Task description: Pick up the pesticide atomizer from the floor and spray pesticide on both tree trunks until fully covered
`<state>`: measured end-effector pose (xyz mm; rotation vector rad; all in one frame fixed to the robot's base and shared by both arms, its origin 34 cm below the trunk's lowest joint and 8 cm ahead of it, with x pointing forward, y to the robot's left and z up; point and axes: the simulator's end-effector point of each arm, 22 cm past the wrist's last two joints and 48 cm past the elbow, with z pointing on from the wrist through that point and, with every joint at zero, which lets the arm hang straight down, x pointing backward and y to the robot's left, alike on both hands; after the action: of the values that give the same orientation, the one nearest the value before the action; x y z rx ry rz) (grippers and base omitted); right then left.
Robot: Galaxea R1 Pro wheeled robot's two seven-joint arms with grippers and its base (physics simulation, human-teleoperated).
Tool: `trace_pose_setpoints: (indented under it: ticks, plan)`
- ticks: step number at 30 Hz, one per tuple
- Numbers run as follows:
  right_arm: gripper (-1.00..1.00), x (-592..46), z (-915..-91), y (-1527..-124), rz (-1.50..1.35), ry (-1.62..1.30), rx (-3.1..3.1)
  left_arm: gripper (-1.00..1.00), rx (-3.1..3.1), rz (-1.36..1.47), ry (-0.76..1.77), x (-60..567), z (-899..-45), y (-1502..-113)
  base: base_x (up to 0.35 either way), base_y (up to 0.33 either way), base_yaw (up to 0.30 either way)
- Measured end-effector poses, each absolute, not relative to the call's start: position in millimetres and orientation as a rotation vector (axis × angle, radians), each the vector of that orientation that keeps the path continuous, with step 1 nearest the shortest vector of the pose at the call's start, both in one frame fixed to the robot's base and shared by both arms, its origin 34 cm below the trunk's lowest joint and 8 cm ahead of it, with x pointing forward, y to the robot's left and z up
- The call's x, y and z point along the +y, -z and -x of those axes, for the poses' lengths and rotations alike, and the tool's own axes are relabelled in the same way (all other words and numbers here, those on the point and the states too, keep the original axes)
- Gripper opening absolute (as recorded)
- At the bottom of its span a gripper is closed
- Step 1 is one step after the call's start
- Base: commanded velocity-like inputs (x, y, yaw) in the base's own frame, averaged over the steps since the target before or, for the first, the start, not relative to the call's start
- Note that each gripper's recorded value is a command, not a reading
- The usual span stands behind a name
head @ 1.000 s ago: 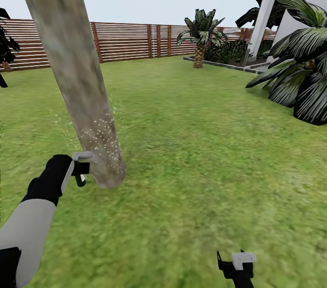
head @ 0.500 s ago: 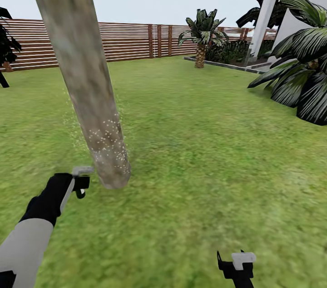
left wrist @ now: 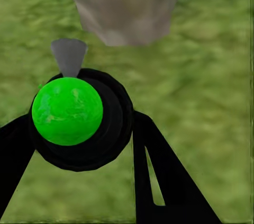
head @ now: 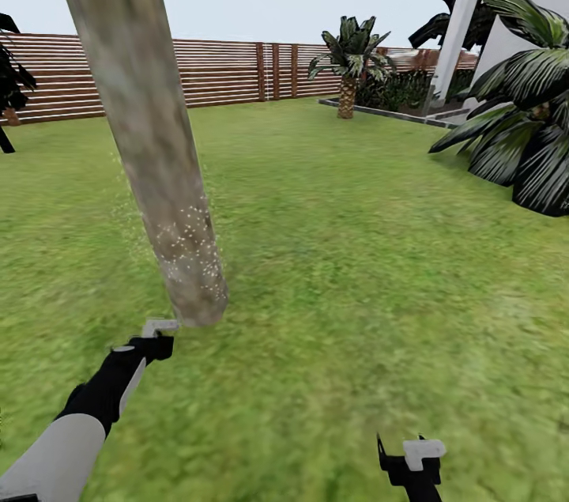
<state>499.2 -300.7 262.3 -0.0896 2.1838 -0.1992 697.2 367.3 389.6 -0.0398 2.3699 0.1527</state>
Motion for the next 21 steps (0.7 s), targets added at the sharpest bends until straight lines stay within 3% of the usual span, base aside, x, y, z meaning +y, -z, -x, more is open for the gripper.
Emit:
trace_pose_setpoints:
  ticks: [21]
  plan:
    - [1.0, -300, -502, -267, 0.088, 0.199, 2.173, -1.0, 2.313, -0.259, 0.268, 261, -663, -370, -0.31, 0.139, -0.232]
